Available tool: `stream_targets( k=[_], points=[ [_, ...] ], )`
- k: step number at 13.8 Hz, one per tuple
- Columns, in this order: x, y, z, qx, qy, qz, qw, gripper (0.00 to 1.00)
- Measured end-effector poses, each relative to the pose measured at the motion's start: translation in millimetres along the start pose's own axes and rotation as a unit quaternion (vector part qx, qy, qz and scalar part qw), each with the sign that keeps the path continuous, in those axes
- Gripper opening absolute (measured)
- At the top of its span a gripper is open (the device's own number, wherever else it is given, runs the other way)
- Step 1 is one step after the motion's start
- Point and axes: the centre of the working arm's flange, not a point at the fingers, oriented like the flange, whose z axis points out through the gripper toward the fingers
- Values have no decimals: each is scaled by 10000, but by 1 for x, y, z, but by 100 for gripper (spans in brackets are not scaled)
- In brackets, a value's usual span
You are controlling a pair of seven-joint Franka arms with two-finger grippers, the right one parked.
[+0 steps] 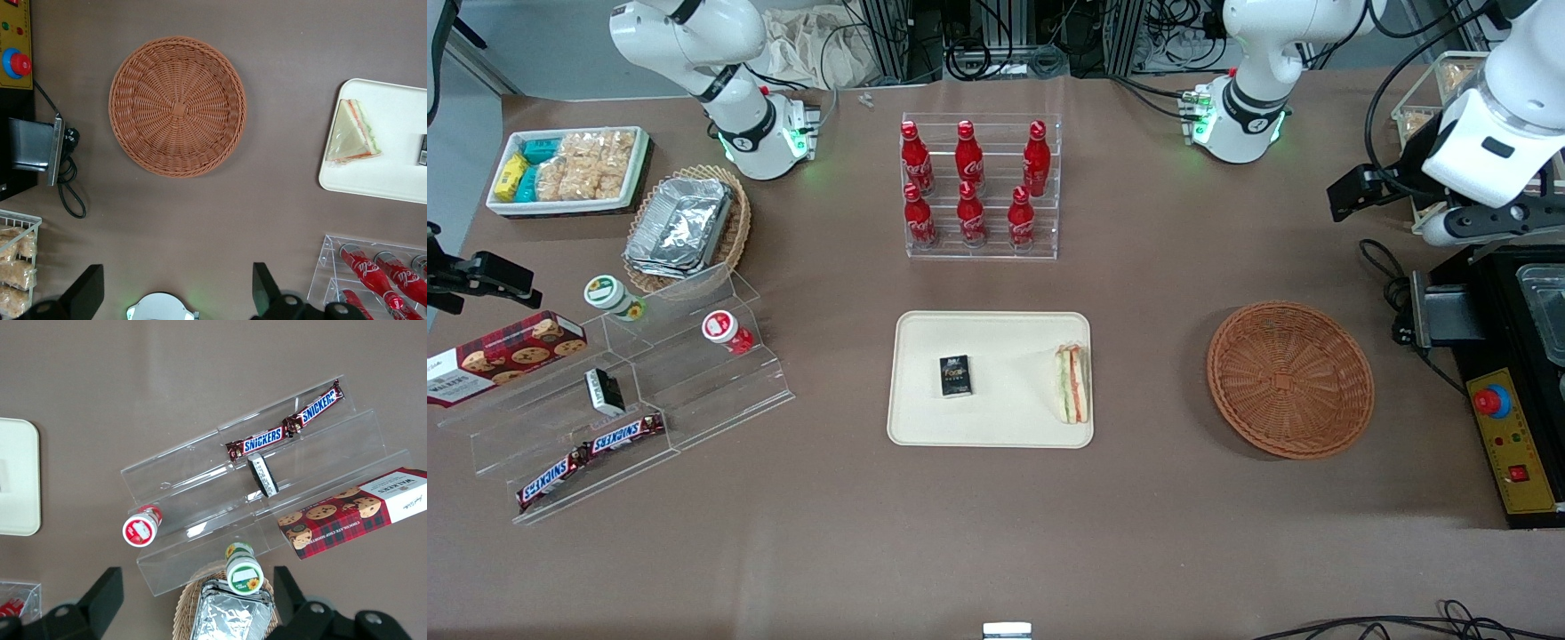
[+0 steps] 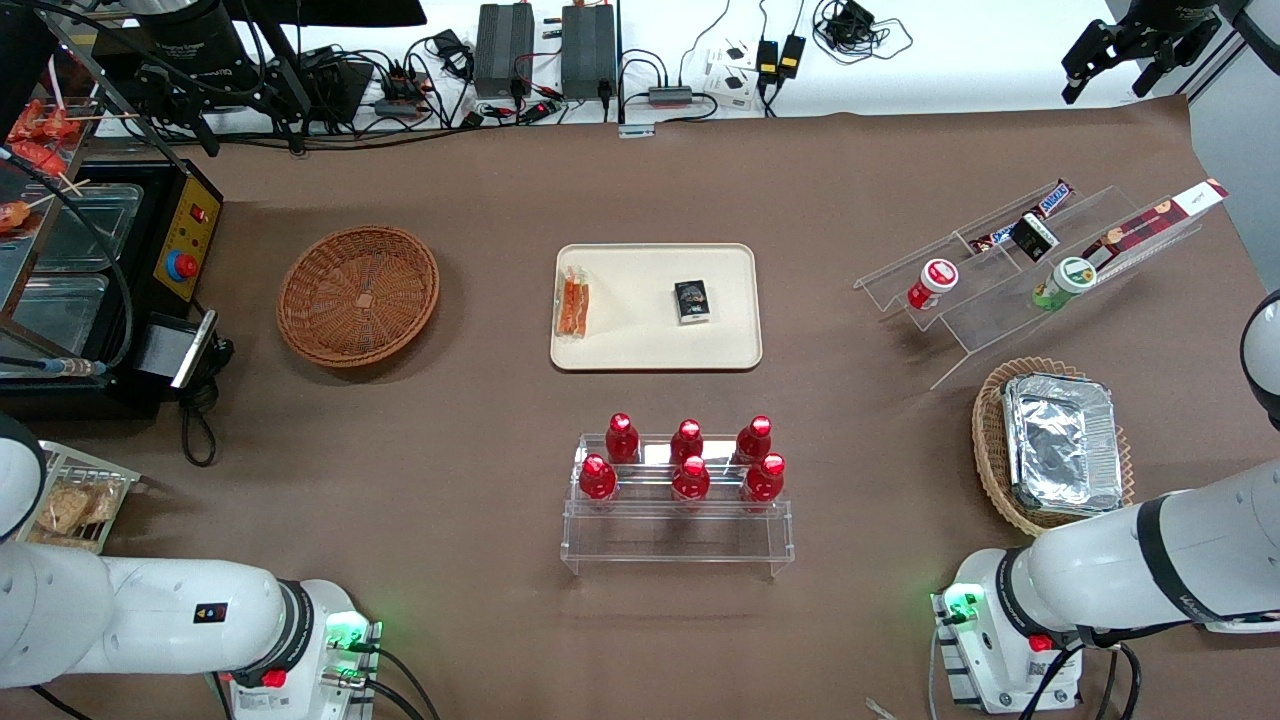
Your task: Place sandwich from basket to tray
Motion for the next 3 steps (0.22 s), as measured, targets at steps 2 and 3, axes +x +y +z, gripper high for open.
stream_targets(
  k=[2, 3],
  points=[
    [2, 0, -2, -14, 36, -3, 10000, 100],
    [4, 0, -4, -25, 63, -4, 10000, 100]
  ],
)
